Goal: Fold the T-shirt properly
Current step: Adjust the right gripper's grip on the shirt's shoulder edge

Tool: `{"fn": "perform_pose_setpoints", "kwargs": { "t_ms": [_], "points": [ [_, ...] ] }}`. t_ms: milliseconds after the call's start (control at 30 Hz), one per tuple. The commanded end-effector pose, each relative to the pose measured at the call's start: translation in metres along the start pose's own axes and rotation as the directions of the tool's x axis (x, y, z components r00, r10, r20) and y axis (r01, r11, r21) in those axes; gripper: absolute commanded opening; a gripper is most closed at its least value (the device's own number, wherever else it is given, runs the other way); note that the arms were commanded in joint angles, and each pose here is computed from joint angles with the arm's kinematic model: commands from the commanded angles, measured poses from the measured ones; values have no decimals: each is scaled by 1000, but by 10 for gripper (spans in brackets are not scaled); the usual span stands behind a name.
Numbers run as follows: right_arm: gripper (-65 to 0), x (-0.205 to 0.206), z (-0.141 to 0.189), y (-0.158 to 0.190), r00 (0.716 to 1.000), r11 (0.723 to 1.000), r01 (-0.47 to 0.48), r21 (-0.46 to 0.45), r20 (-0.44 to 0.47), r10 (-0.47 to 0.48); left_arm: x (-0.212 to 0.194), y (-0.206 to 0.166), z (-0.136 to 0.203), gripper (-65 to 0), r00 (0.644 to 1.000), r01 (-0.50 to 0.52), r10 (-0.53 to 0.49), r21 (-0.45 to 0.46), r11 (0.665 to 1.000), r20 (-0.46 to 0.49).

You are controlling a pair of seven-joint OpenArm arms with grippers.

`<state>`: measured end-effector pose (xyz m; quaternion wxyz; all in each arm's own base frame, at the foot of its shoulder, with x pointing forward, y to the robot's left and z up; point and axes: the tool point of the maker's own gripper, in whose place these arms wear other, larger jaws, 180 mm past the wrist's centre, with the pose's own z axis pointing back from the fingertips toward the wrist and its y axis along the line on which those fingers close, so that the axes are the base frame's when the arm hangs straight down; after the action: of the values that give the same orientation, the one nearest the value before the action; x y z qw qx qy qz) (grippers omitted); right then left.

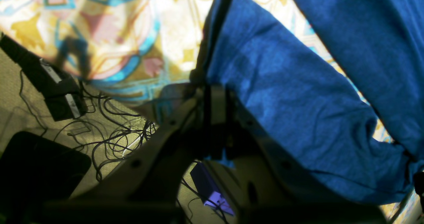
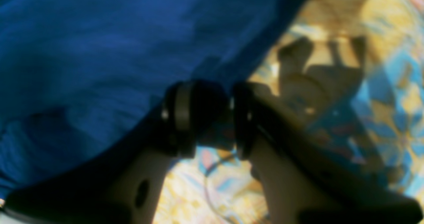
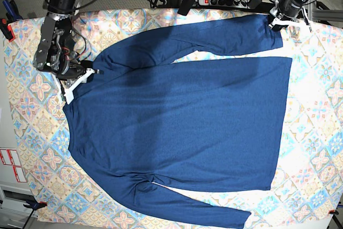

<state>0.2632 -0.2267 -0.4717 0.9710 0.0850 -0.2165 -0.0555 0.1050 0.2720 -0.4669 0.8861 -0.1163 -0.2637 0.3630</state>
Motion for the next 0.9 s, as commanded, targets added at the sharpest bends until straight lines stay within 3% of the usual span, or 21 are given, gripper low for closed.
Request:
{"fn": "perform_pose_setpoints", "kwargs": {
  "t_ms": [0,867],
  "points": [
    [-466,8,1,-2,1000,1000,2,-2,20,-2,8,0,4,-650,1000,13,-13,-6,1000,21],
    [-466,-23,-14,0,992,999,42,16,-116,-40,6,-1,3,-650,1000,14,-14,-6,1000,17]
  ]
}}
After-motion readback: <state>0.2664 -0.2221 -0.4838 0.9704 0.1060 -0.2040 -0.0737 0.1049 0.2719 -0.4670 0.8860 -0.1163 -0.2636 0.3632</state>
